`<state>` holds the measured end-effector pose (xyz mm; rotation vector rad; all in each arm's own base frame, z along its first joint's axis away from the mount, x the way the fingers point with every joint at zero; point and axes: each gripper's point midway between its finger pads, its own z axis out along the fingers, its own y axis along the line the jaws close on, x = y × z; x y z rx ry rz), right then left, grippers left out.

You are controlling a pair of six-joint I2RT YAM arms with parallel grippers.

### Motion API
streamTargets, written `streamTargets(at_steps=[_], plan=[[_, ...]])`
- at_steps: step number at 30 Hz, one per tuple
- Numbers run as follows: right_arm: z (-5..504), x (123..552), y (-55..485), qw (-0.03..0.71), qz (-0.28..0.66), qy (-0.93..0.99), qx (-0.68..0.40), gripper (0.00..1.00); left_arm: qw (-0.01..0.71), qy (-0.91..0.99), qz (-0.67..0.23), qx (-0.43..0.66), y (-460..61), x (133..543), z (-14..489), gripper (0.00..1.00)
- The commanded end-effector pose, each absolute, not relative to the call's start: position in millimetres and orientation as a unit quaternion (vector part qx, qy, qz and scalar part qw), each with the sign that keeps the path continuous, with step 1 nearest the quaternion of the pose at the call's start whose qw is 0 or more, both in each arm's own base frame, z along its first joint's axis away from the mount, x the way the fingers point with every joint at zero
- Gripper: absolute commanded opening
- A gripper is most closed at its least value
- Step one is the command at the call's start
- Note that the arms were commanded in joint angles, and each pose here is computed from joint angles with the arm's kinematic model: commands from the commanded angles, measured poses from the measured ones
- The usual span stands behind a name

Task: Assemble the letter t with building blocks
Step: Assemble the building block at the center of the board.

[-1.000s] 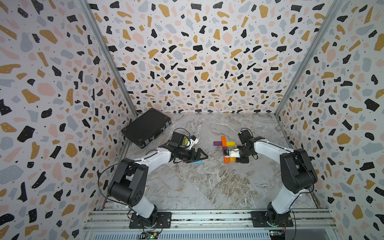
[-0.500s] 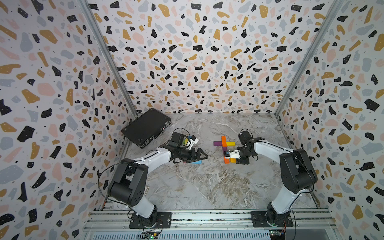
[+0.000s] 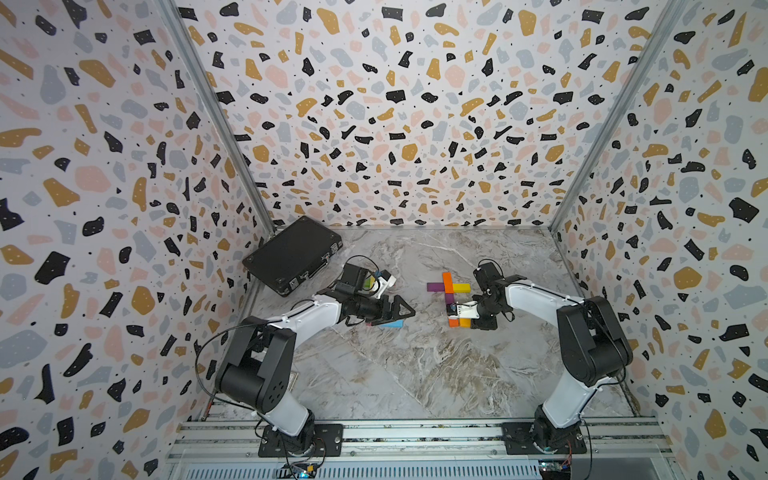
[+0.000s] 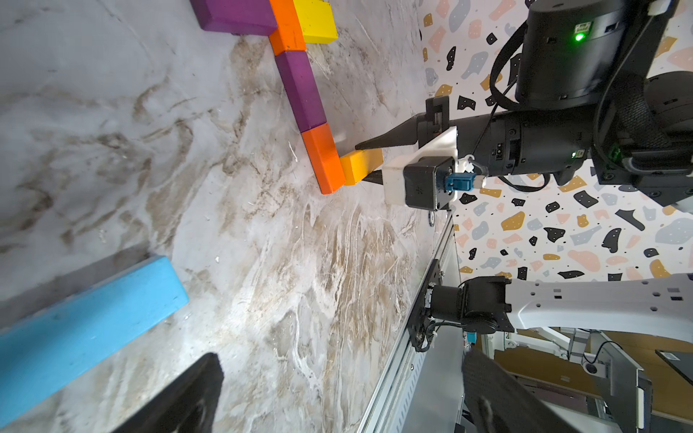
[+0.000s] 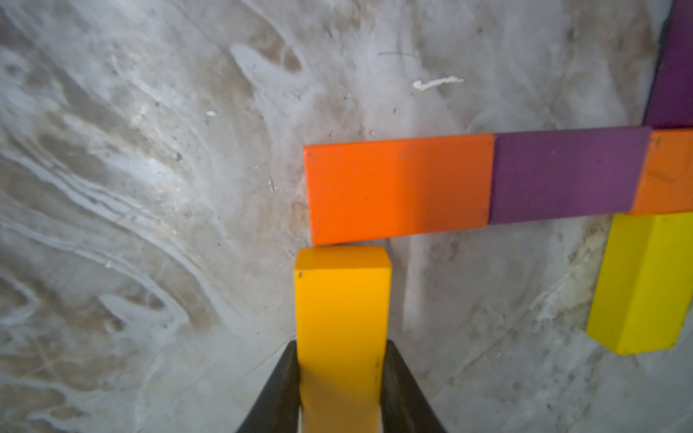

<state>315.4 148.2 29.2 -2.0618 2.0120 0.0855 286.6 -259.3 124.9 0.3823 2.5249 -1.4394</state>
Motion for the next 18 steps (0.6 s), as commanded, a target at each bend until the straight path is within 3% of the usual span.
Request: streamTargets(at_steps=[1,18], plan=[[26.9,308.0,146.4,0.113,0.035,0.689,-0.715,0.19,0.123,0.850,-0.492,0.141,-260.9,296.6,131.6,1.00],[20.7,310.3,144.8,0.105,0.030,0.692,-0.714,0.19,0.122,0.849,-0.494,0.139,-261.0,297.7,130.7,0.99]])
